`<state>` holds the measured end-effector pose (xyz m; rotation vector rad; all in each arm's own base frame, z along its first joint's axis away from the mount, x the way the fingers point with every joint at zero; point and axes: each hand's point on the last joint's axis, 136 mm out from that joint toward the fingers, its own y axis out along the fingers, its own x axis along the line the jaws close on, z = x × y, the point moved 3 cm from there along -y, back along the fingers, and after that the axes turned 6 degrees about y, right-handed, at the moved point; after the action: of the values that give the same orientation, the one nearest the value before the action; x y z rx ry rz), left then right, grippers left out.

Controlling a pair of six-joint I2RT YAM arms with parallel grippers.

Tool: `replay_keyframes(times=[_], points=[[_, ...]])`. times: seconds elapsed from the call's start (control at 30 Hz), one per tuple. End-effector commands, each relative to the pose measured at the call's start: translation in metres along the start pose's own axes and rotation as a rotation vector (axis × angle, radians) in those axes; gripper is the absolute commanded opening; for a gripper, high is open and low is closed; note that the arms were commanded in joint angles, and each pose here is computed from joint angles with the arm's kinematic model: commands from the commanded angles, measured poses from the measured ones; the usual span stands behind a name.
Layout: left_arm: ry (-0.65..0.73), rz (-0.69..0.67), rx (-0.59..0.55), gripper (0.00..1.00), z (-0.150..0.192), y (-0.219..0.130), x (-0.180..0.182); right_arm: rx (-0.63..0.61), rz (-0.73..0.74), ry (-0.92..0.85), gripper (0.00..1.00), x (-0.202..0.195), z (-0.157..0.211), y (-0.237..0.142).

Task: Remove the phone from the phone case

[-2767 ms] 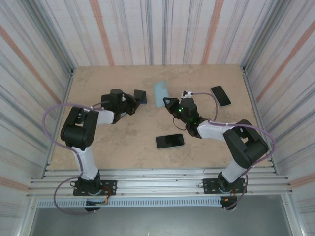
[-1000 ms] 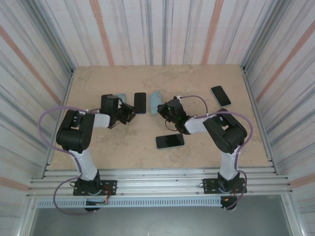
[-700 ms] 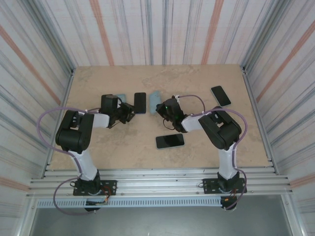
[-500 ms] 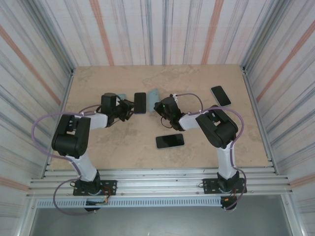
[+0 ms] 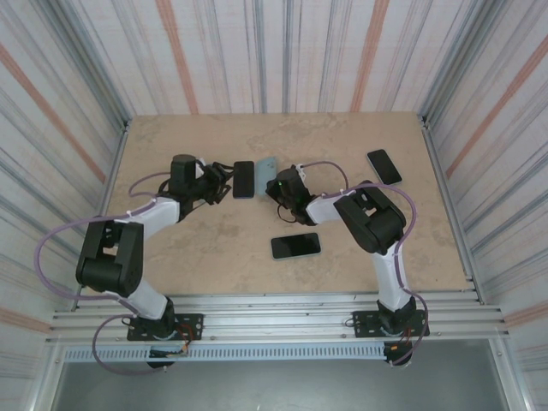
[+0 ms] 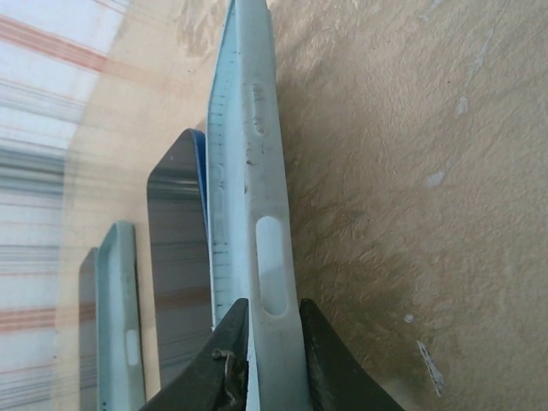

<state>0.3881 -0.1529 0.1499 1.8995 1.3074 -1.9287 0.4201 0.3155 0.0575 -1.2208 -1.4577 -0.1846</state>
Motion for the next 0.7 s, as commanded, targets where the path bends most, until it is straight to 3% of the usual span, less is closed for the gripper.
replay_keyframes(times=[0.0,0.27,0.67], points=[[0.049,0.029,0.000,0.73,-0.004,-0.010,-0.017,-0.022,0.035,-0.098,0.22,0.001,0.000,0.002],[0.070,0.052,0.008,0.76,-0.005,-0.011,-0.026,-0.016,0.077,-0.273,0.35,0.007,-0.008,-0.008],[0.077,0.063,0.021,0.78,-0.004,-0.009,-0.025,0.046,0.092,-0.407,0.48,0.023,-0.022,-0.009]])
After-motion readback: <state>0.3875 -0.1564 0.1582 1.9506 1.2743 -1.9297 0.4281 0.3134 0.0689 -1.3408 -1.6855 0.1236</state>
